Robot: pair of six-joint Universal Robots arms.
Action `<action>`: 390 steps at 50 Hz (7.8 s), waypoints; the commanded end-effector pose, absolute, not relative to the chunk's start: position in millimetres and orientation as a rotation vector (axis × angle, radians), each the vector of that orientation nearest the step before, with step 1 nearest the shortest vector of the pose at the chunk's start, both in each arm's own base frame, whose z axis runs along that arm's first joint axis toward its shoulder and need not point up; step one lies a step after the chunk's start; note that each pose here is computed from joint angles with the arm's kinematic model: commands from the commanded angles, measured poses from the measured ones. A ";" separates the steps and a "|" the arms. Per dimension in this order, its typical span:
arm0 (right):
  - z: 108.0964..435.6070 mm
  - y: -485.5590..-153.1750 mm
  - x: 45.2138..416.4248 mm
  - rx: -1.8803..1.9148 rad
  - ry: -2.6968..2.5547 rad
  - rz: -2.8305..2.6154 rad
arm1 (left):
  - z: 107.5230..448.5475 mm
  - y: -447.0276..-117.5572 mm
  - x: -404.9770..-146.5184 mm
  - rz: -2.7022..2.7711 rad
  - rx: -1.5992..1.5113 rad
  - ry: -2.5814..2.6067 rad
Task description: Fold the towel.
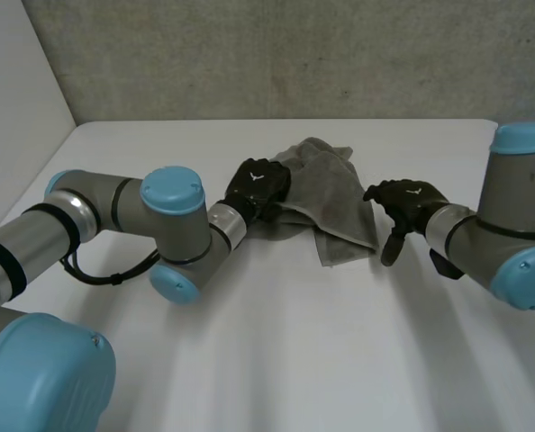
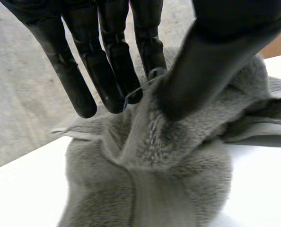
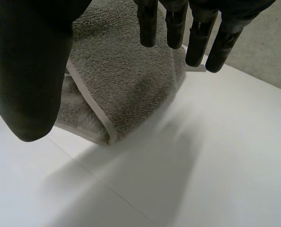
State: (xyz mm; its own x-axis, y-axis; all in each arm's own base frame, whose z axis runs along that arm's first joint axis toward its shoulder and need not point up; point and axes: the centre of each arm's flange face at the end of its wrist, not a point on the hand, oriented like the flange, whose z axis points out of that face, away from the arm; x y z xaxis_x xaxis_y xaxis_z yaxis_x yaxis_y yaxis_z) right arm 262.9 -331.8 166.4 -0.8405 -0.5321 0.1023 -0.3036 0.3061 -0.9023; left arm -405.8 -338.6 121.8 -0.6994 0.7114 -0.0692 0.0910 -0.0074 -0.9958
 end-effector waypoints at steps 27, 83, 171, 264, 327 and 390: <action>171.0 -370.9 313.7 -0.542 2.211 -1.799 | 229.5 -302.3 -365.8 1.895 -0.745 -1.787; 450.1 -351.2 313.6 -0.645 1.271 -2.590 | 453.3 -360.6 -268.5 2.748 -0.307 -1.070; 431.0 -225.6 262.3 -0.931 1.661 -2.129 | 169.6 -344.6 -318.1 1.918 -0.544 -1.935; 143.4 -321.9 282.3 -1.323 2.385 -1.474 | 160.1 -367.8 -198.7 2.095 -0.670 -2.135; 238.2 -317.7 210.7 -1.628 2.294 -1.650 | 217.5 -329.8 -186.6 2.041 -0.680 -2.015; 212.1 -384.0 203.9 -1.129 2.421 -1.804 | 165.4 -339.0 -213.0 1.791 -0.678 -2.253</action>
